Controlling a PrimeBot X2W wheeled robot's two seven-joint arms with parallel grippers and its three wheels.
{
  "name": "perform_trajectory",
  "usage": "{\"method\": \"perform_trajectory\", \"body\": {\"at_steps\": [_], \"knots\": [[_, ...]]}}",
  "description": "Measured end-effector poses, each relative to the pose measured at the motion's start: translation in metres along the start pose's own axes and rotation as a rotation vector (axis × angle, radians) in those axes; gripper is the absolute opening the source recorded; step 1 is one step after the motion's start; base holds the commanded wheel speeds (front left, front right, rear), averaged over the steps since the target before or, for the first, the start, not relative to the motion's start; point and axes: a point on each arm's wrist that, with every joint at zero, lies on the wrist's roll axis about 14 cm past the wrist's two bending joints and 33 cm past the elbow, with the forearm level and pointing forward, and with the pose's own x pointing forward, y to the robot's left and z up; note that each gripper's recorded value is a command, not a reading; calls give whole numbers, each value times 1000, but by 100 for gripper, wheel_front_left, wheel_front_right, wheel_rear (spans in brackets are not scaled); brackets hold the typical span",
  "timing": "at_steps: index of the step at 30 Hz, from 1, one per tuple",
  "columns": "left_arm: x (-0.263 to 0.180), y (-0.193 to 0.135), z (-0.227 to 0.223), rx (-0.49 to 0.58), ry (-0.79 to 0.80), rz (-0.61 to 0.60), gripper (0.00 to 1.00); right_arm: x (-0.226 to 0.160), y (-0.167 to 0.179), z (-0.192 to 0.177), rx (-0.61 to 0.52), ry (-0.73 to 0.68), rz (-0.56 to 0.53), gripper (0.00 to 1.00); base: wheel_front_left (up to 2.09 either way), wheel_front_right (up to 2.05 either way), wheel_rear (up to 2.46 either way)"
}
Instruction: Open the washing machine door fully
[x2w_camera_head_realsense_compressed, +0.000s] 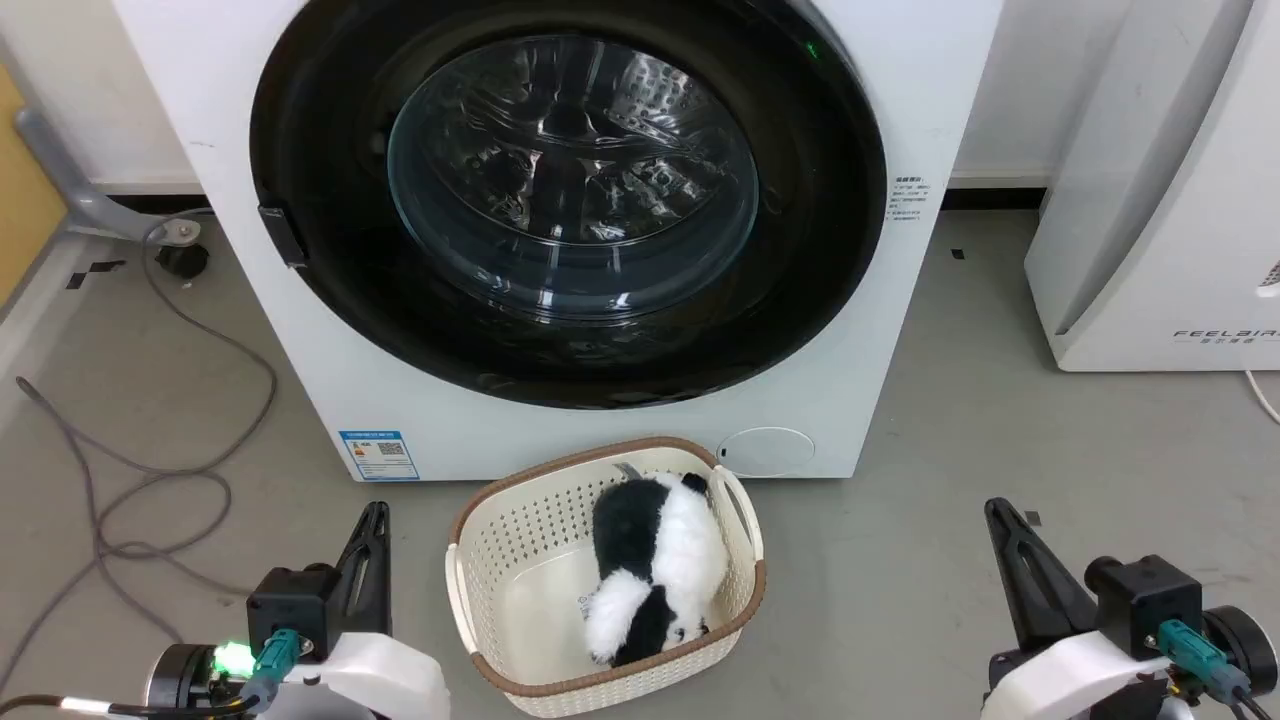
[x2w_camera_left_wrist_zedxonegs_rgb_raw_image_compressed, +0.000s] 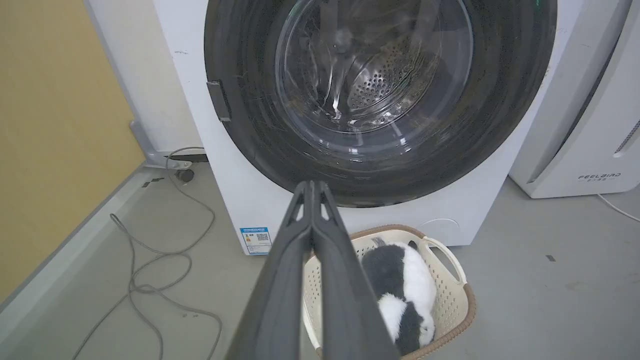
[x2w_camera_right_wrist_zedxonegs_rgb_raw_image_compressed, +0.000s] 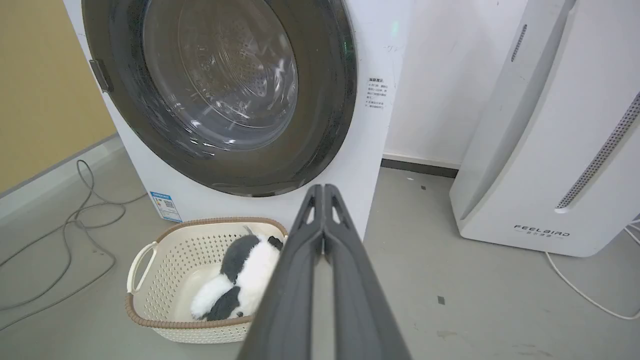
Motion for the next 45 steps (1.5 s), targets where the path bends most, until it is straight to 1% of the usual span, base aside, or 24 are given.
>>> {"method": "perform_trajectory", "body": {"at_steps": [29, 30, 36, 42, 45], "knots": [[2, -3, -1, 5, 12, -4, 0, 3, 0, 1, -9, 9, 1, 0, 0, 0, 0], [2, -3, 0, 5, 12, -4, 100, 3, 0, 1, -9, 9, 1, 100, 0, 0, 0], [1, -3, -1, 5, 13, -3, 100, 3, 0, 1, -5, 8, 0, 100, 0, 0, 0], [2, -3, 0, 5, 5, 3, 100, 3, -3, 4, 31, -9, -8, 100, 0, 0, 0], [2, -4, 0, 4, -1, 5, 100, 3, -5, 6, 66, -23, -13, 100, 0, 0, 0]]}}
